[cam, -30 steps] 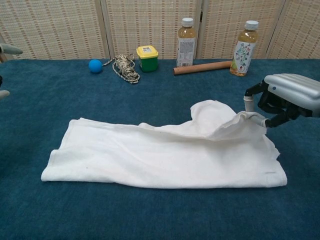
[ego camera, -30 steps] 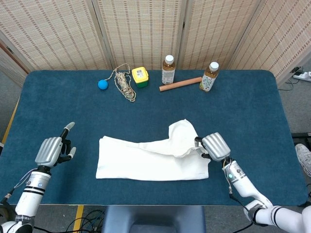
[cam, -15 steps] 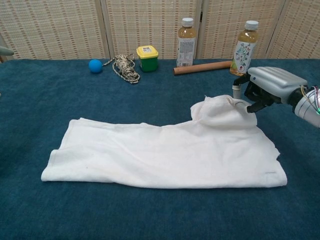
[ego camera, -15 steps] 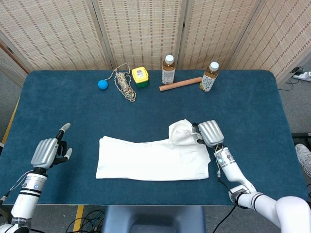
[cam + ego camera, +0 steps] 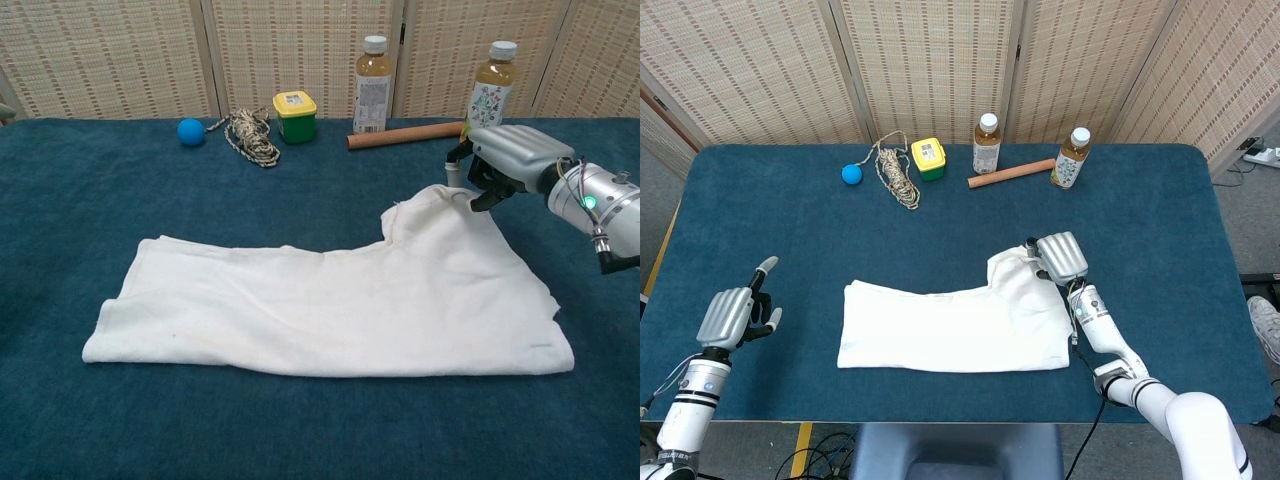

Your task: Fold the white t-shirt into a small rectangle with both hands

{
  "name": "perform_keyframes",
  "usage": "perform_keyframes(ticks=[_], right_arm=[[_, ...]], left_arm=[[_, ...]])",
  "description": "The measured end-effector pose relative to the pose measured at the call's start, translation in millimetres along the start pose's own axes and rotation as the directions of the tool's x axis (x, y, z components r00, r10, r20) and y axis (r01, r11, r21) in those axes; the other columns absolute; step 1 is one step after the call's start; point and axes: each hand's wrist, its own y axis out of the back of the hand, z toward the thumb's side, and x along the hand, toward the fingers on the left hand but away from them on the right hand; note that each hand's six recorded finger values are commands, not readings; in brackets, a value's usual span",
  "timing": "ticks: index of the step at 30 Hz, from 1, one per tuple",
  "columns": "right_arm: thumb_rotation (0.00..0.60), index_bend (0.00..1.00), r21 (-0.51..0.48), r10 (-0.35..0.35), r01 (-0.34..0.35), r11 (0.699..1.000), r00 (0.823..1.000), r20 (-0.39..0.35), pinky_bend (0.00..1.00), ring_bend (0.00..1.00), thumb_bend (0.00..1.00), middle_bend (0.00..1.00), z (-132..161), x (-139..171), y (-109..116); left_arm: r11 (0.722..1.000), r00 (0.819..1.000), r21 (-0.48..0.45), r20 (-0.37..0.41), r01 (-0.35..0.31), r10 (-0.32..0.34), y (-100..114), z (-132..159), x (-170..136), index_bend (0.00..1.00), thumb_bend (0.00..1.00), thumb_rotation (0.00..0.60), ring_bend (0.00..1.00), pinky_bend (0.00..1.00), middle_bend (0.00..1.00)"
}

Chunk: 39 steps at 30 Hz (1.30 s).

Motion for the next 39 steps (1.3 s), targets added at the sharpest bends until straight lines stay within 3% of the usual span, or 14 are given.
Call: perform_keyframes(ticks=[13,23,31,39], right_arm=[[0.600,0.22,0.100,0.038,-0.041,0.994,0.999,0.031,1.00,0.95,0.40,0.91,4.5,-25.4,3.1],[0.600,0.19,0.060,0.114,-0.116,0.991,0.993,0.025,1.00,0.95,0.37,0.91,14.0,-29.5,1.1],[0.600,0.18,0.107,0.240,-0.242,0.964,0.970,0.034,1.00,0.95,0.36,0.91,19.3,-31.6,-12.1],[0.600,0.20,0.130,0.288,-0.290,0.948,0.957,0.035,1.00,0.94,0.38,0.91,29.7,-39.1,-14.5]], left_arm=[[1.000,1.000,-0.003,-0.010,0.004,-0.004,-0.6,-4.6,-0.7,0.00,0.45,0.600,0.73,0.97,0.78],[1.000,1.000,-0.014,-0.017,0.014,-0.015,-3.7,-7.0,0.2,0.00,0.45,0.600,0.73,0.97,0.78],[1.000,1.000,-0.012,-0.023,0.021,-0.021,-5.5,-9.0,-0.5,0.00,0.45,0.600,0.73,0.97,0.78],[1.000,0.999,-0.014,-0.036,0.022,-0.023,-6.4,-13.2,-1.2,0.00,0.45,0.600,0.73,0.97,0.78]])
